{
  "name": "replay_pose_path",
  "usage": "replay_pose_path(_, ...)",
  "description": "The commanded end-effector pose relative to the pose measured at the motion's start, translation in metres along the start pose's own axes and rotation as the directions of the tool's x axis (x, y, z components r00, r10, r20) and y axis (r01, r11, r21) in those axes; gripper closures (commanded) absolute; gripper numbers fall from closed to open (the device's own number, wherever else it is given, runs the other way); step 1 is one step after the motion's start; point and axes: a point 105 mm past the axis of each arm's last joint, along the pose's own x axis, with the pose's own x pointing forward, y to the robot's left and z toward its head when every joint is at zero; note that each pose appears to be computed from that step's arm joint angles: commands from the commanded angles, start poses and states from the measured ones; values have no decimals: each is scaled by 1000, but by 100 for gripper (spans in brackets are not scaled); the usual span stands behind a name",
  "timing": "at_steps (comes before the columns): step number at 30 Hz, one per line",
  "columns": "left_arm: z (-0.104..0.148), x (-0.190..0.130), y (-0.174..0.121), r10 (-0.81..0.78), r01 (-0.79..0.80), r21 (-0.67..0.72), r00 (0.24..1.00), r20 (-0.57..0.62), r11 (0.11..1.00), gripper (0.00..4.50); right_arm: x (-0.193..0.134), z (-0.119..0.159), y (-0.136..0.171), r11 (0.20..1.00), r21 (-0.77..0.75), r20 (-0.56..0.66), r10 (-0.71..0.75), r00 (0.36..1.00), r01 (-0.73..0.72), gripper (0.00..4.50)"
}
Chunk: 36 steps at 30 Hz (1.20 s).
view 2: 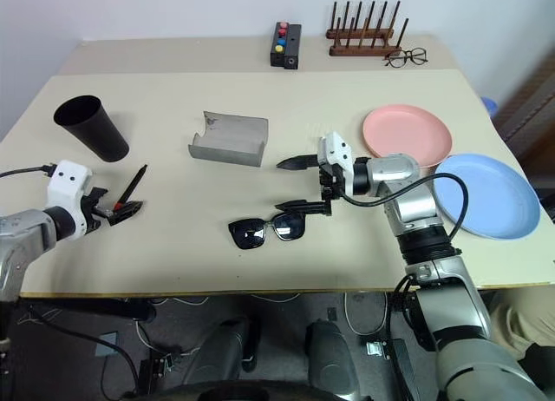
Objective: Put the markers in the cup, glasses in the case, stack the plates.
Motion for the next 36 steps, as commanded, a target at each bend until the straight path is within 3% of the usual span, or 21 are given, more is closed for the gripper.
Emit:
replay_pose_path(1, 12, 4, 4, 15, -15, 17, 1000, 15, 1000, 0, 5, 17, -5, 997, -71, 24, -5, 1000, 7, 6)
replay_pose_path(9, 15, 20, -5, -15, 15, 6, 999, -31, 1000, 0, 6, 19, -5, 996, -84, 30, -4, 1000, 6, 6)
replay_pose_path(16, 3, 25, -5, -13, 11, -25, 997, -78, 1000, 0, 4, 10, -3, 997, -79, -4, 1, 1000, -2, 6)
replay_pose_path(20, 1, 27, -7, -13, 11, -24, 996, -92, 1000, 137, 3, 7, -2, 997, -81, -14, -2, 1000, 0, 0)
replay_pose_path(26, -3, 28, -9, -25, 21, -32, 994, -104, 999, 444, 6, 9, -4, 996, -87, -14, -6, 1000, 5, 0)
replay_pose_path(32, 10, 19, -16, -59, 57, -37, 997, -41, 998, 448, 8, 14, -7, 995, -97, -8, -14, 1000, 13, 0)
replay_pose_path(36, 38, 4, -38, -149, 152, -19, 983, 109, 988, 448, 7, 20, -12, 993, -107, 15, -38, 999, 40, 0)
